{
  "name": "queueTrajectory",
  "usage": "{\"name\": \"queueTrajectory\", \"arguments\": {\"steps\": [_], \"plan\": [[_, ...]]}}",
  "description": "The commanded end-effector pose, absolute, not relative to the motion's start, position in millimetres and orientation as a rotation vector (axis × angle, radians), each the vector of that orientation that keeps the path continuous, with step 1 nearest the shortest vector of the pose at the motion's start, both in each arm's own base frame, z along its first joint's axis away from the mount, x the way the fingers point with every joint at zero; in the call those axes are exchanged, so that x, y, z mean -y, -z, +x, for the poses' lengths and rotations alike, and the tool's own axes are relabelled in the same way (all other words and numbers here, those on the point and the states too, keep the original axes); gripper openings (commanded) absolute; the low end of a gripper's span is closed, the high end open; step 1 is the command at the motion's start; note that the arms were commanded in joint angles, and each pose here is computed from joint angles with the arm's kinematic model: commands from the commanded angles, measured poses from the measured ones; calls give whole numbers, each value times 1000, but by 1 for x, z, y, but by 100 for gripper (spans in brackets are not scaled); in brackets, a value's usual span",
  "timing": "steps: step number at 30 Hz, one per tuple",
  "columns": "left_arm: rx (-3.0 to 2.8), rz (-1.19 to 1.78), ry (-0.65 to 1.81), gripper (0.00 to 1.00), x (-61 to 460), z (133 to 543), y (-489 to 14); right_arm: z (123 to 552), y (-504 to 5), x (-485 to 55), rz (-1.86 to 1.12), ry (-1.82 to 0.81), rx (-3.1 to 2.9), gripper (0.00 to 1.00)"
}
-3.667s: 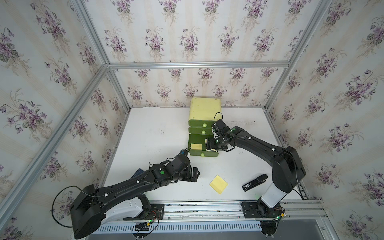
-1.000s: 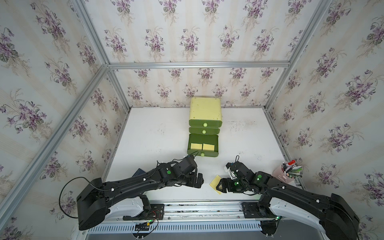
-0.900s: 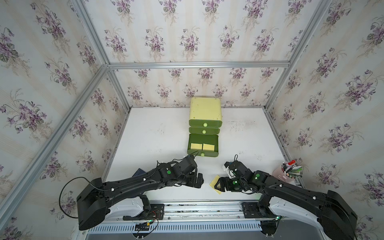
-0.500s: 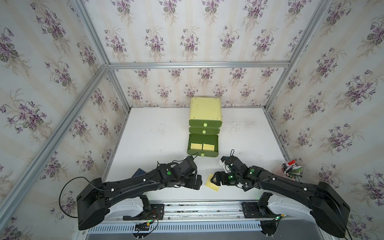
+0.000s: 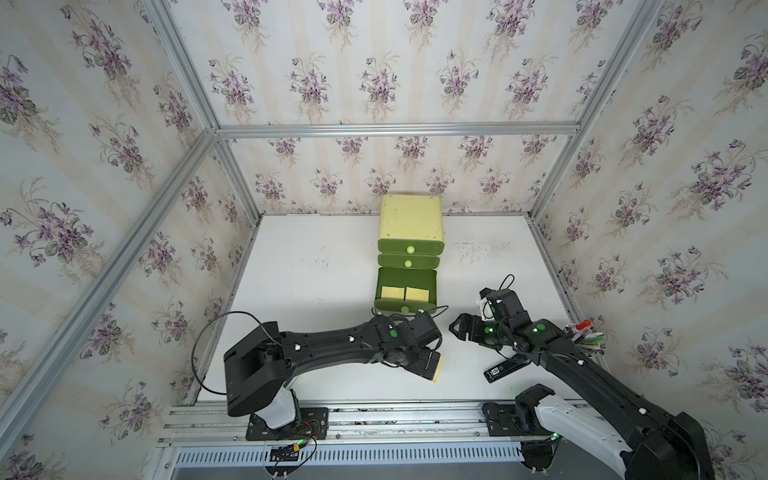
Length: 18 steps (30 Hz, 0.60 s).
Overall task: Please put the sticky notes in the drawer by color
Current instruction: Pick up the sticky notes from the center of the board.
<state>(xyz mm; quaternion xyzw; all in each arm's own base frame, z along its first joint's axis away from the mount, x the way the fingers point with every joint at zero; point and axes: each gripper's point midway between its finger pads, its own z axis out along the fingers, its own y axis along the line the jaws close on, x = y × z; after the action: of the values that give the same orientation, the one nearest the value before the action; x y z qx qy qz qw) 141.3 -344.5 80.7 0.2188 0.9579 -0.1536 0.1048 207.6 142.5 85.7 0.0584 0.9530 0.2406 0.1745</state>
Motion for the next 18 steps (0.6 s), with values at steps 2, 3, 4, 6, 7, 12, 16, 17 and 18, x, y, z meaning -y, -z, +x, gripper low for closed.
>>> {"name": "queueTrajectory", "arguments": {"steps": [2, 3, 4, 6, 7, 12, 16, 17, 18], "plan": [[-2858, 739, 302, 100, 342, 142, -64, 219, -85, -150, 135, -743, -2681, 92], [-2868, 745, 289, 100, 344, 142, -61, 220, -83, -151, 125, -755, -2690, 92], [-2870, 759, 278, 100, 345, 141, -59, 219, -80, -151, 118, -752, -2701, 92], [-2872, 765, 223, 100, 342, 141, -56, 219, -78, -148, 122, -742, -2707, 92], [-2875, 775, 206, 100, 342, 140, -53, 220, -79, -146, 130, -741, -2699, 92], [-2877, 836, 245, 100, 359, 135, -47, 221, -79, -139, 146, -753, -2673, 92], [-2892, 852, 231, 100, 365, 135, -37, 220, -80, -142, 133, -781, -2678, 92], [-2896, 858, 215, 100, 364, 135, -34, 220, -80, -141, 133, -781, -2676, 92], [-2897, 864, 205, 100, 365, 135, -32, 220, -81, -142, 131, -783, -2671, 92]]}}
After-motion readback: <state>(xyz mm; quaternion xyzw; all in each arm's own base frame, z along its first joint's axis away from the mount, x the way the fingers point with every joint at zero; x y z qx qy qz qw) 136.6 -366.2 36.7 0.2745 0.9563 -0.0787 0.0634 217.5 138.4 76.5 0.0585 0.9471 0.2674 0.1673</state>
